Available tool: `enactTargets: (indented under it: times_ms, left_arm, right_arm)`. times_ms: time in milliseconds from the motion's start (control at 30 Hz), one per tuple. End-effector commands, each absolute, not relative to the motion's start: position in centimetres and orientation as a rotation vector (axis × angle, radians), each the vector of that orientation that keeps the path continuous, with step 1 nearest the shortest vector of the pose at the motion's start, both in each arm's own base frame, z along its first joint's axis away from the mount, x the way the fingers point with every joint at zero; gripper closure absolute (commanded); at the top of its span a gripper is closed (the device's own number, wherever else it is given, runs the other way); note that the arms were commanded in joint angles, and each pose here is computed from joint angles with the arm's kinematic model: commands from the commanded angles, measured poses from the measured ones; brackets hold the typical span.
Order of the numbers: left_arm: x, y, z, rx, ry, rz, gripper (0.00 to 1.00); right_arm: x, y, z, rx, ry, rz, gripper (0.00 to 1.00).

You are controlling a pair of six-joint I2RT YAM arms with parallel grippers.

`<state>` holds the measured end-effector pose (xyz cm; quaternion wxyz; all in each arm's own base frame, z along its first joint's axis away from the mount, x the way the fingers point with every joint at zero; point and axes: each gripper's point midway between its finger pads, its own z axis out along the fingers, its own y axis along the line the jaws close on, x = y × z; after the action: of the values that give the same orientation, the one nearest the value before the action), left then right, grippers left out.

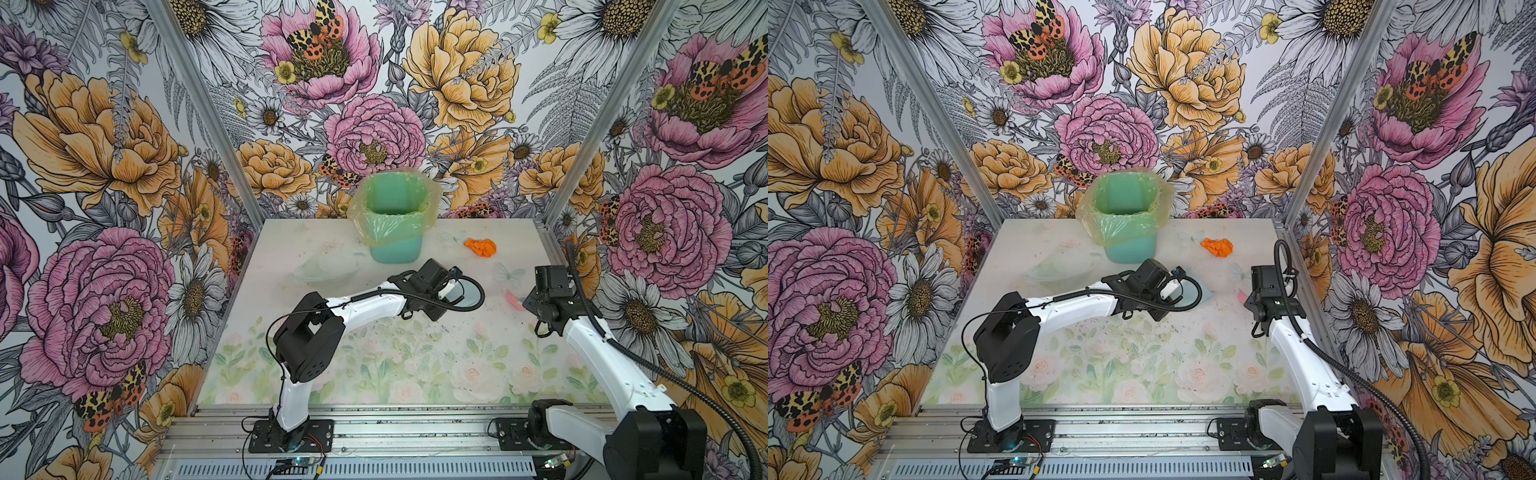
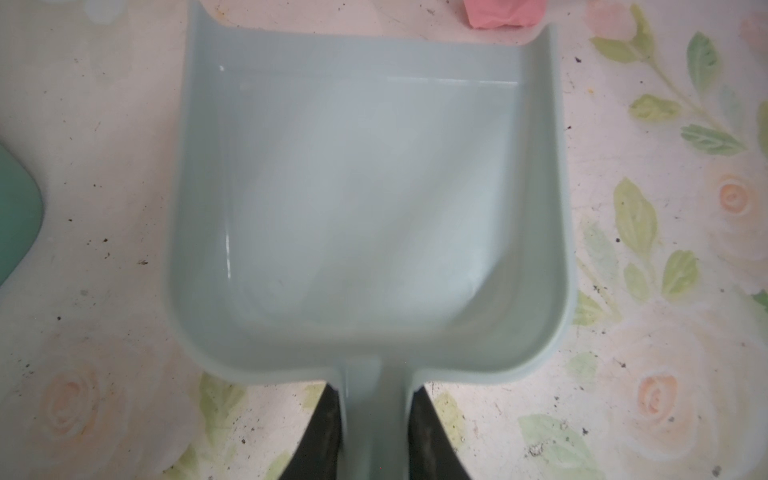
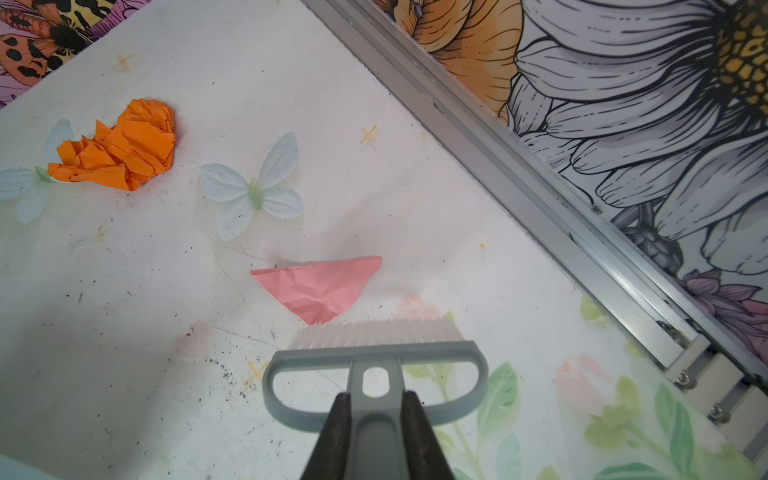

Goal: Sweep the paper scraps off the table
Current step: 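Set the dustpan beside the pink scrap while the right gripper positions the brush, then sweep the pink scrap into the dustpan with the brush in the right gripper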

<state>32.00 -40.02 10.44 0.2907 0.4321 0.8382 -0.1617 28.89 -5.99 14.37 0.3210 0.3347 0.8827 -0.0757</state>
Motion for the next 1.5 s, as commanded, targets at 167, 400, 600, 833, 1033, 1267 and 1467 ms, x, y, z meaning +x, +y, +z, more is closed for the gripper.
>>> enactTargets:
  times_ms: [167,400,600,833,1033,1267,1467]
  left_arm:
    - [31.5,-40.7,8.7,1.201,2.240,-0.477,1.00]
    - [31.9,-40.6,7.5,1.193,2.267,-0.451,1.00]
    - [31.9,-40.7,6.8,1.186,2.287,-0.451,1.00]
    - [32.0,-40.7,6.1,1.190,2.303,-0.437,1.00]
    - [31.2,-40.8,5.2,1.229,2.315,-0.449,1.00]
    - [29.4,-41.9,4.7,1.349,2.283,-0.469,1.00]
    - [27.9,-42.8,4.6,1.430,2.253,-0.496,1.00]
  right_arm:
    - [30.6,-7.4,15.5,0.938,2.235,-0.208,0.97]
    - [31.0,-7.4,14.0,0.949,2.271,-0.182,0.97]
    - [31.6,-7.2,13.1,0.946,2.293,-0.162,0.96]
    - [31.8,-7.1,12.7,0.935,2.308,-0.159,0.96]
    - [31.9,-7.3,12.2,0.934,2.320,-0.172,0.96]
    - [31.6,-7.1,11.0,0.938,2.357,-0.171,0.96]
    - [31.7,-6.6,9.4,0.933,2.417,-0.160,0.96]
